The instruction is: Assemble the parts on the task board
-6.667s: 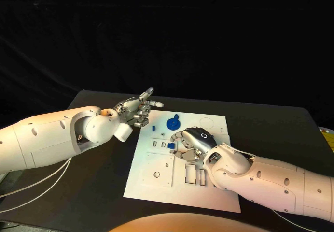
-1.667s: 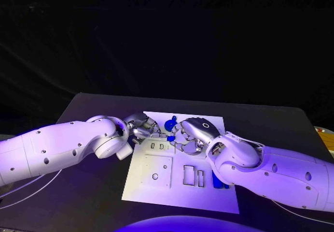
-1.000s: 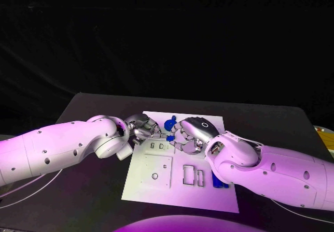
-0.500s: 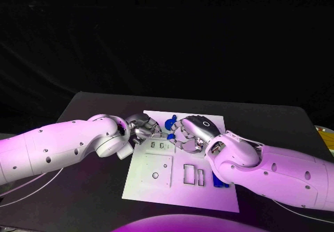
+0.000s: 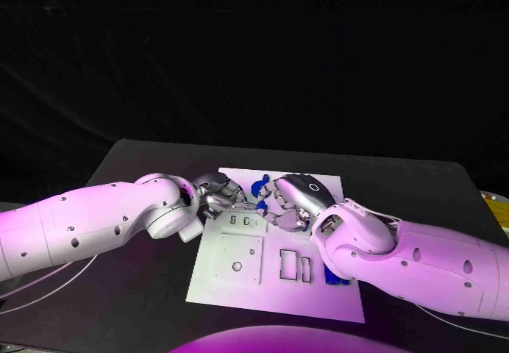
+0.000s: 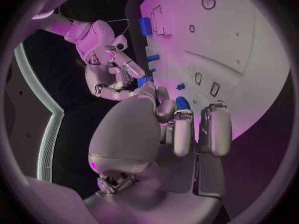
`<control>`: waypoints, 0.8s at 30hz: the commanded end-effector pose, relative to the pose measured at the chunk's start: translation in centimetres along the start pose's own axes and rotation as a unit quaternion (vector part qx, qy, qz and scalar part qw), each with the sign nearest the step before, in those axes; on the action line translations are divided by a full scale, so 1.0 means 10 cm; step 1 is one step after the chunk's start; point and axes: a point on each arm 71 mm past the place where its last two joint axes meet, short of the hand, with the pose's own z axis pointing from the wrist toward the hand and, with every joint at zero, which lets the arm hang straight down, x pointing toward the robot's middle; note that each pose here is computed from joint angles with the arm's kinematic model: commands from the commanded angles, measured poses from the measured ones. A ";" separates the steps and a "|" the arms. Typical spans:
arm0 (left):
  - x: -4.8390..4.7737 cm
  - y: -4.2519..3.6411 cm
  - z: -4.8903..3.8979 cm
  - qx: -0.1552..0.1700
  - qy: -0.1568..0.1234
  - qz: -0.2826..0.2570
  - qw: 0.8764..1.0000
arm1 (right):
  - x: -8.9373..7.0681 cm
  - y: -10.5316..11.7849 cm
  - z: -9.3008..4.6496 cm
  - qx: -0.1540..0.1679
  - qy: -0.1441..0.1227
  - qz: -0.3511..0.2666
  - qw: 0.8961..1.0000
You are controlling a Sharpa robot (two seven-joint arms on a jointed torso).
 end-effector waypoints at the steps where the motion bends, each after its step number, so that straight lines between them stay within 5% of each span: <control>1: 0.037 -0.019 0.008 0.002 0.011 0.003 1.000 | -0.01 0.06 0.01 -0.017 -0.007 0.000 1.000; 17: 0.010 0.000 0.005 0.000 0.005 -0.002 1.000 | 0.01 0.04 0.02 -0.014 0.005 -0.004 1.000; 24: -0.087 0.084 -0.018 -0.009 -0.007 -0.020 1.000 | 0.02 0.00 0.03 -0.009 0.009 -0.008 1.000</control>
